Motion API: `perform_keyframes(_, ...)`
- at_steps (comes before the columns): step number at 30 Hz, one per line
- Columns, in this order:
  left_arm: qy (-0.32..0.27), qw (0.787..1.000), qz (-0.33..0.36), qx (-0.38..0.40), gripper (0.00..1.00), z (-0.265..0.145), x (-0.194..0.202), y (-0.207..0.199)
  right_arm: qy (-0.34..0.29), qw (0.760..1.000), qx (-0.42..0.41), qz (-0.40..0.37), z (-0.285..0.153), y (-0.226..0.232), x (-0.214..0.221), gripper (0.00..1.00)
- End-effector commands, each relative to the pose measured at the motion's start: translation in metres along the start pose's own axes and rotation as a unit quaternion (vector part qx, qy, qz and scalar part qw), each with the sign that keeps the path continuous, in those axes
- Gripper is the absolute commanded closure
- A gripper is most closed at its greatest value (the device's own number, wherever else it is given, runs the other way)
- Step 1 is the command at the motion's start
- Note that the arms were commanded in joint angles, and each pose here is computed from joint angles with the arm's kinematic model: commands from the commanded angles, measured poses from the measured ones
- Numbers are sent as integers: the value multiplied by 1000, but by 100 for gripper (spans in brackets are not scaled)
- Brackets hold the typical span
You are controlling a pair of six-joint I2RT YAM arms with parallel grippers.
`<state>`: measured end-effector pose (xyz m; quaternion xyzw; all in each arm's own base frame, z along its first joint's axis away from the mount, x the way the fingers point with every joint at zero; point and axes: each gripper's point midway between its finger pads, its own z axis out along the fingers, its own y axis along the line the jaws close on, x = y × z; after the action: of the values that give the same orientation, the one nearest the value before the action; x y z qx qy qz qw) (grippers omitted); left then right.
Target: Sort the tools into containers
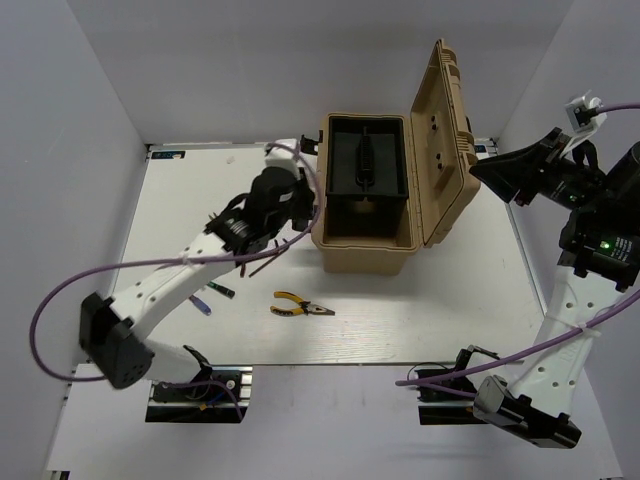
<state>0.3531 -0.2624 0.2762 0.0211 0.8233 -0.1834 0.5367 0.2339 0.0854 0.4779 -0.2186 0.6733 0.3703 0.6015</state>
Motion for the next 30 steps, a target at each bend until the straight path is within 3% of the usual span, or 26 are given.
perform_keyframes(1,-2,1000,18,-16,69,-31,8,26,-1,996,-88,-29,-4,43,-21,72)
perform_keyframes(2,-1,1000,19,-22,81,-39,16,35,-3,995,-90,-36,-5,46,-24,79)
perform_keyframes(3,4,999,22,-24,84,-44,22,40,-3,995,-91,-30,-5,49,-26,85)
perform_keyframes(5,14,999,27,-35,84,-51,35,51,-7,996,-90,-21,-4,49,-30,86)
perform_keyframes(7,21,998,23,-49,71,-58,45,65,-17,996,-83,-11,-2,49,-37,85)
perform_keyframes(8,22,998,25,-56,60,-61,48,70,-21,997,-77,-3,0,46,-38,81)
perform_keyframes(9,32,997,24,-61,43,-63,58,75,-41,998,-48,-10,2,37,-51,77)
perform_keyframes(11,31,997,21,-67,34,-70,62,81,-36,999,-8,18,5,15,-45,72)
perform_keyframes(12,34,996,24,-75,28,-69,66,85,-48,996,55,47,5,-6,-52,68)
perform_keyframes(14,37,996,22,-82,27,-73,68,89,-47,993,98,47,8,-34,-53,67)
perform_keyframes(15,43,995,27,-90,23,-76,72,94,-50,981,175,71,3,-62,-54,67)
perform_keyframes(17,51,994,30,-94,23,-78,76,96,-59,968,241,38,-4,-89,-72,66)
perform_keyframes(22,62,991,39,-110,16,-83,81,105,2,909,415,36,-32,-177,-49,58)
perform_keyframes(30,124,978,84,-143,13,-62,114,120,166,850,499,-15,-63,-238,33,40)
